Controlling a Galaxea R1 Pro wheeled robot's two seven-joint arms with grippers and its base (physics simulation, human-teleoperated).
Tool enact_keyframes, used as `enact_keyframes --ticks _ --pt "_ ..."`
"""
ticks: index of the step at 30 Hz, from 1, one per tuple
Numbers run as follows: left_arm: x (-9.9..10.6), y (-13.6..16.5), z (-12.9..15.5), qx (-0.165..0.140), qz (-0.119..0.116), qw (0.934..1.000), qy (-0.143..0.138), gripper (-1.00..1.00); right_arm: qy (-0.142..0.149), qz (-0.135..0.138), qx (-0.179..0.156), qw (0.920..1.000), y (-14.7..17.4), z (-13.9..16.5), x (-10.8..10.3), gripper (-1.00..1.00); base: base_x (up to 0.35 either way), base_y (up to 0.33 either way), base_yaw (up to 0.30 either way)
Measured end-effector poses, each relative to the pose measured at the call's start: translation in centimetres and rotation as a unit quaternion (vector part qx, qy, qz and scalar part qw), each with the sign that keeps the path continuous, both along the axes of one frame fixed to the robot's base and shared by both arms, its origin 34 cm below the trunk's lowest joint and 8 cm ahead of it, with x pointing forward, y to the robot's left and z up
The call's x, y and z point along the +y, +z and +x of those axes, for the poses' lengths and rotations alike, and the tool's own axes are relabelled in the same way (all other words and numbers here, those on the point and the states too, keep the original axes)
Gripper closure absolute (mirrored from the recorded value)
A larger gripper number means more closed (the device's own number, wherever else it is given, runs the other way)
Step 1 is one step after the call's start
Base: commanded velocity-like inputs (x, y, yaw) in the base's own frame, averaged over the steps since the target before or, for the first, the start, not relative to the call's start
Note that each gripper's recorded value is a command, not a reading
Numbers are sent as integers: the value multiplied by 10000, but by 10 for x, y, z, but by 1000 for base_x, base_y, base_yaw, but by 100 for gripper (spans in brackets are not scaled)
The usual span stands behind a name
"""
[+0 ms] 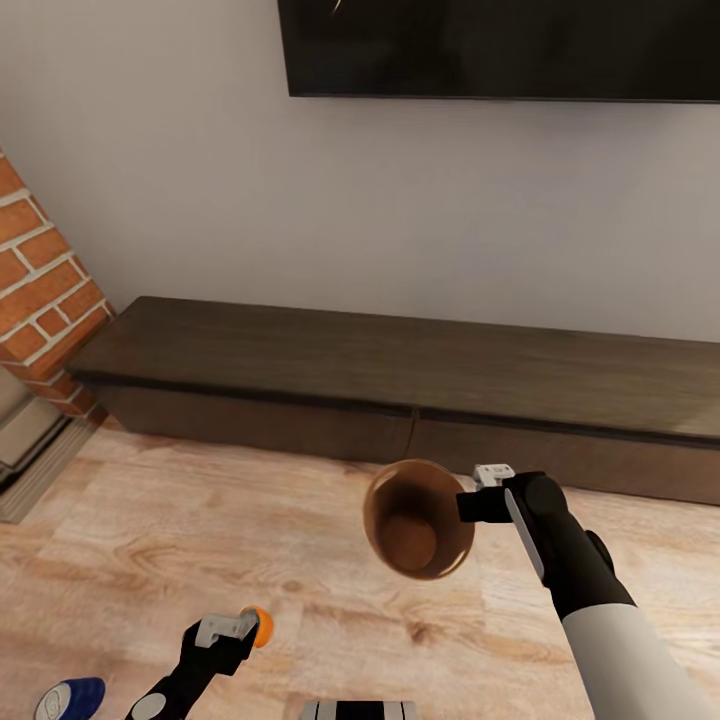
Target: Put the three can of soda from the living room inside the tash can in the kitchen.
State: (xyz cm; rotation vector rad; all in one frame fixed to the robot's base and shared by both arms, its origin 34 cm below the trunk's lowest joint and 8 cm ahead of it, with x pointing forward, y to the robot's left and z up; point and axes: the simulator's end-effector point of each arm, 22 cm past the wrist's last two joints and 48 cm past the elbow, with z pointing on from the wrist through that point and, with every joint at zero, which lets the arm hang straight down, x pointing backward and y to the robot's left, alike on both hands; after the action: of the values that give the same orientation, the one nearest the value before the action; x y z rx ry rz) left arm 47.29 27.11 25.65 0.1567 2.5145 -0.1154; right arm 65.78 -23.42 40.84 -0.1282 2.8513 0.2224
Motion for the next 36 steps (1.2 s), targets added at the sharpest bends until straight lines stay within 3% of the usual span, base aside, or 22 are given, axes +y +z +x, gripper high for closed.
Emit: enact_keyframes --ticks 13,36 --pt "0 0 0 -2 -1 10000 15 -100 2 23 11 10000 -1 -1 2 100 103 0 0" --pt "0 -59 -21 118 -4 9999 10 -100 10 28 122 9999 -63 -17 3 100 1 0 0"
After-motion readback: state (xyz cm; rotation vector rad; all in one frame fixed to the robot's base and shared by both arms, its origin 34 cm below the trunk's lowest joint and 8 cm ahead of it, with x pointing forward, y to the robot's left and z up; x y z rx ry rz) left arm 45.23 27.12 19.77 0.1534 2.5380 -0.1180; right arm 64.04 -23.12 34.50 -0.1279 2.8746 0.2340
